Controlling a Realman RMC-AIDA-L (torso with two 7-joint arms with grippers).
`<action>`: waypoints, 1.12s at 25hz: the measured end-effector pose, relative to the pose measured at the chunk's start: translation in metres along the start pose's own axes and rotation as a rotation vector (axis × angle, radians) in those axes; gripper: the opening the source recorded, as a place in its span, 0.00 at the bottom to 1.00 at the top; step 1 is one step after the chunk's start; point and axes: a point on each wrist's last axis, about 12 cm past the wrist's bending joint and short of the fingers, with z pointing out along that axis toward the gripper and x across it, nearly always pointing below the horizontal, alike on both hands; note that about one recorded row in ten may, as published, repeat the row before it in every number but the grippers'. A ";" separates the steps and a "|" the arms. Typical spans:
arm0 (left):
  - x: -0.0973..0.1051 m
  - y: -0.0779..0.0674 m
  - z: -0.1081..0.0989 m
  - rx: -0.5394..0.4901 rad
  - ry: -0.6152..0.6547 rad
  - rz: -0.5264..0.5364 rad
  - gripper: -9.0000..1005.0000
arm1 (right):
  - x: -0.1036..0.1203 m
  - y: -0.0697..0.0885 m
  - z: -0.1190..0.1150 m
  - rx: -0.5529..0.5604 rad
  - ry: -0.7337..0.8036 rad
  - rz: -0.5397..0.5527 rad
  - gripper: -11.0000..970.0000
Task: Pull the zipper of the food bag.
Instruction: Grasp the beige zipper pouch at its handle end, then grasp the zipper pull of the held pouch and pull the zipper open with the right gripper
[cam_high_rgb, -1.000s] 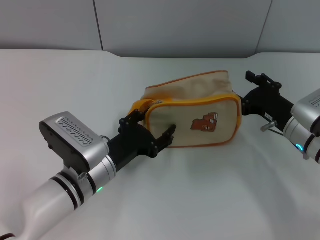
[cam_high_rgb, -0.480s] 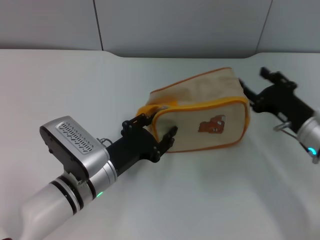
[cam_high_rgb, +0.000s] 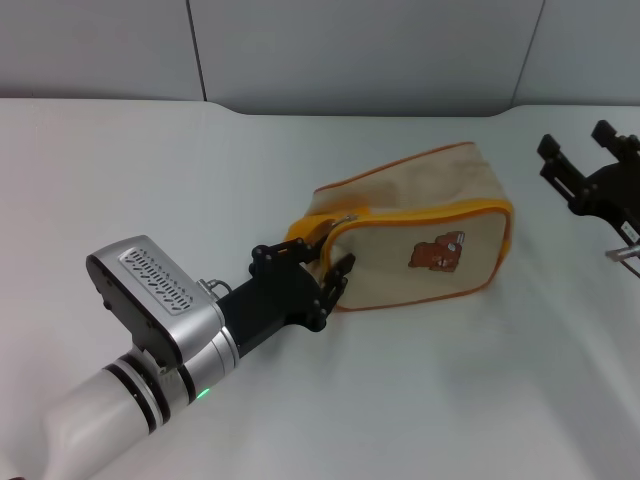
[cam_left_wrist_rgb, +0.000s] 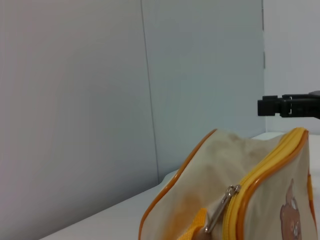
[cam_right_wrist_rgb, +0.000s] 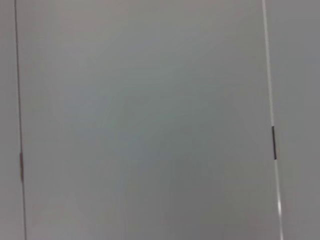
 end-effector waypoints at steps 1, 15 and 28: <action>0.000 0.000 0.000 0.000 0.000 0.000 0.33 | 0.000 0.000 0.000 0.000 0.000 0.000 0.79; -0.006 -0.005 -0.003 0.029 -0.070 0.011 0.22 | -0.004 -0.006 -0.024 0.035 -0.092 0.020 0.78; -0.028 0.007 -0.012 0.049 -0.273 0.203 0.15 | -0.010 0.001 -0.038 -0.037 -0.172 -0.006 0.76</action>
